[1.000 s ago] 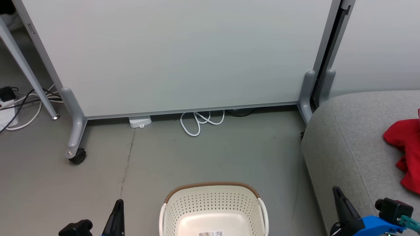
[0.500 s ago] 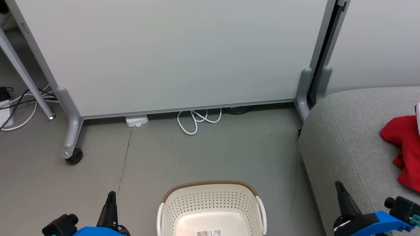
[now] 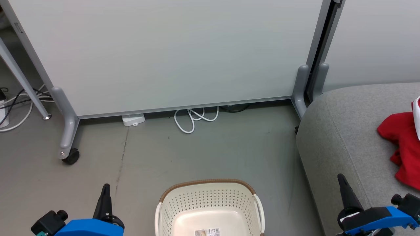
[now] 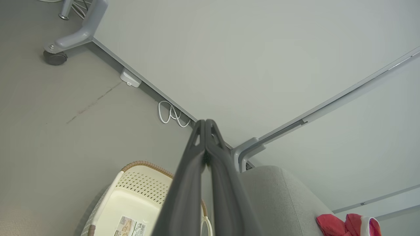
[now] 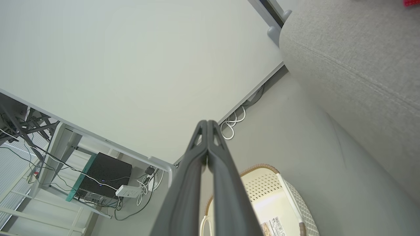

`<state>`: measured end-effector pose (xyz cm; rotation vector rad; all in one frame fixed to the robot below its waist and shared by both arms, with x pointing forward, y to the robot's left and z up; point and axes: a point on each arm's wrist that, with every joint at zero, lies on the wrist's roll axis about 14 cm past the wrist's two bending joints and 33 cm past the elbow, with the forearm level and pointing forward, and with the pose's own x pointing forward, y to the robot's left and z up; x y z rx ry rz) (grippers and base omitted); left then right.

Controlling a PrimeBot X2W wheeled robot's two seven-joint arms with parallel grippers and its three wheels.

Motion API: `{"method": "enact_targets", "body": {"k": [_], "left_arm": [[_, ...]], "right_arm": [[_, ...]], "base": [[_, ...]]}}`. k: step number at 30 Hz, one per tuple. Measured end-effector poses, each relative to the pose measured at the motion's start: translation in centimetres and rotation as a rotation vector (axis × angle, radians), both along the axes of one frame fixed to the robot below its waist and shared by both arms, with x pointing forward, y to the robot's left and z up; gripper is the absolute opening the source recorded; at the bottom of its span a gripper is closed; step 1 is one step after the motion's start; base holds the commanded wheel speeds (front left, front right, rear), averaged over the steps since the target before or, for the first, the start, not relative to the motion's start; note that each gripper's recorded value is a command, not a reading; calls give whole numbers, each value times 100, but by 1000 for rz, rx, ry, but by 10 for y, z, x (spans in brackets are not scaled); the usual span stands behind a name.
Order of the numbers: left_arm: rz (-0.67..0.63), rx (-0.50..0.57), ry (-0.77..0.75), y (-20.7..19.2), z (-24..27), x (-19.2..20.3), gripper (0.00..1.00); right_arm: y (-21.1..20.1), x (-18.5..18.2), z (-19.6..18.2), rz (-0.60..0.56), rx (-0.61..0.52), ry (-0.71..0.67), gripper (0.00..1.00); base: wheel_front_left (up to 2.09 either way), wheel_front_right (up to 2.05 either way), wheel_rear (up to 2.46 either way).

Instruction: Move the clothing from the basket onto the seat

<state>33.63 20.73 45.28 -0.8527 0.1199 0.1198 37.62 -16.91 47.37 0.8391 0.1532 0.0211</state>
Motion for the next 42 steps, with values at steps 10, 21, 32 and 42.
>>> {"method": "enact_targets", "body": {"k": [10, 21, 32, 42], "left_arm": [[13, -116, -20, 0, 8, 8, 0], [25, -231, -42, 0, 15, 16, 0], [34, -335, -62, 1, 21, 22, 0], [29, -422, -84, -1, 29, 30, 0]], "right_arm": [[-3, 2, 5, -23, 119, -6, 0], [-7, 4, 9, -46, 238, -14, 0], [-11, 6, 14, -66, 346, -26, 0], [-15, 8, 17, -79, 432, -35, 0]], "base": [[0, 0, 0], [0, 0, 0], [0, 0, 0], [0, 0, 0]]}}
